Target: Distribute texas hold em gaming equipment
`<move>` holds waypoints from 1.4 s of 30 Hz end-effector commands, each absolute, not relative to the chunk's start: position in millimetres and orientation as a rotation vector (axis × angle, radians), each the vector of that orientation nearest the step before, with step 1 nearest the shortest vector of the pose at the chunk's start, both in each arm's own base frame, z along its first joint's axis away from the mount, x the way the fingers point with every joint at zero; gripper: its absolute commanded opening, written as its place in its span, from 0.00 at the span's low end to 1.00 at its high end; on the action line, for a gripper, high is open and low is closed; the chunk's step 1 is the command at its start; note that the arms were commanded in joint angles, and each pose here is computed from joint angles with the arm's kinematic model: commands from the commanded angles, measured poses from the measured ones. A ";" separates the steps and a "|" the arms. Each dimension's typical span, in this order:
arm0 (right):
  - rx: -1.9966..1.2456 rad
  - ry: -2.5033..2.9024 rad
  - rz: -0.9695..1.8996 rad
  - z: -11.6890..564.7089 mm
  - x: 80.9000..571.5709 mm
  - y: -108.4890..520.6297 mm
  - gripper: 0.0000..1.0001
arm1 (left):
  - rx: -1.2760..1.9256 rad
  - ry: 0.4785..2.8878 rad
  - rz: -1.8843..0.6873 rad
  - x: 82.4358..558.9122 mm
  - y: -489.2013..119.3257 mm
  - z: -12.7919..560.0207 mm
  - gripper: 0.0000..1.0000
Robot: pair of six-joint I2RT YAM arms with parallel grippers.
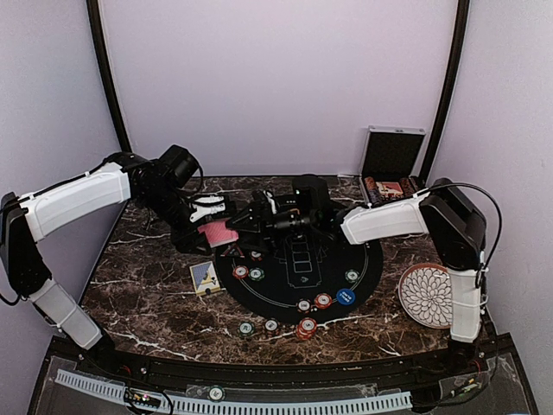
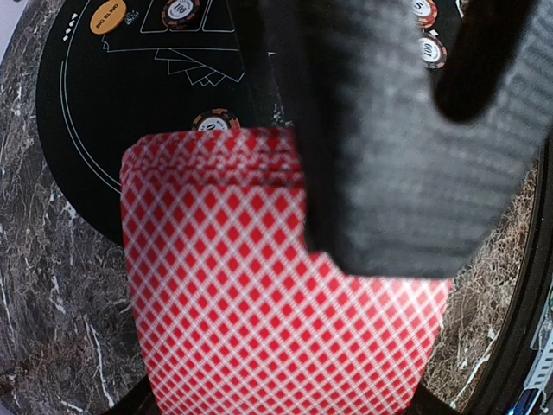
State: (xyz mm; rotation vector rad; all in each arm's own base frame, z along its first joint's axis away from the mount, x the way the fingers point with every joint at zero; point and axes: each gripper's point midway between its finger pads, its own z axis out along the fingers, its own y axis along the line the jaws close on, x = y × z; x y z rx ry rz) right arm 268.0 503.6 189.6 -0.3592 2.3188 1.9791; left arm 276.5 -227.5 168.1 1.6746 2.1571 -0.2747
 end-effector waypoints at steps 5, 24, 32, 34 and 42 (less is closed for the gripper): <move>-0.425 2.208 2.125 213.2 263.4 524.1 0.78 | 1.666 2.124 -0.286 277.5 -234.5 183.3 0.06; -0.452 2.189 2.259 210.8 255.6 537.8 0.31 | 1.677 2.122 -0.256 282.1 -234.4 179.9 0.08; -0.414 2.184 2.263 208.3 260.0 536.4 0.13 | 1.683 2.121 -0.255 279.0 -232.3 180.4 0.76; -0.407 2.181 2.275 208.6 259.7 536.0 0.11 | 1.683 2.107 -0.270 276.2 -233.4 181.7 0.96; -0.410 2.122 2.371 218.3 252.0 536.2 0.10 | 1.693 2.054 -0.324 273.5 -241.4 183.1 0.99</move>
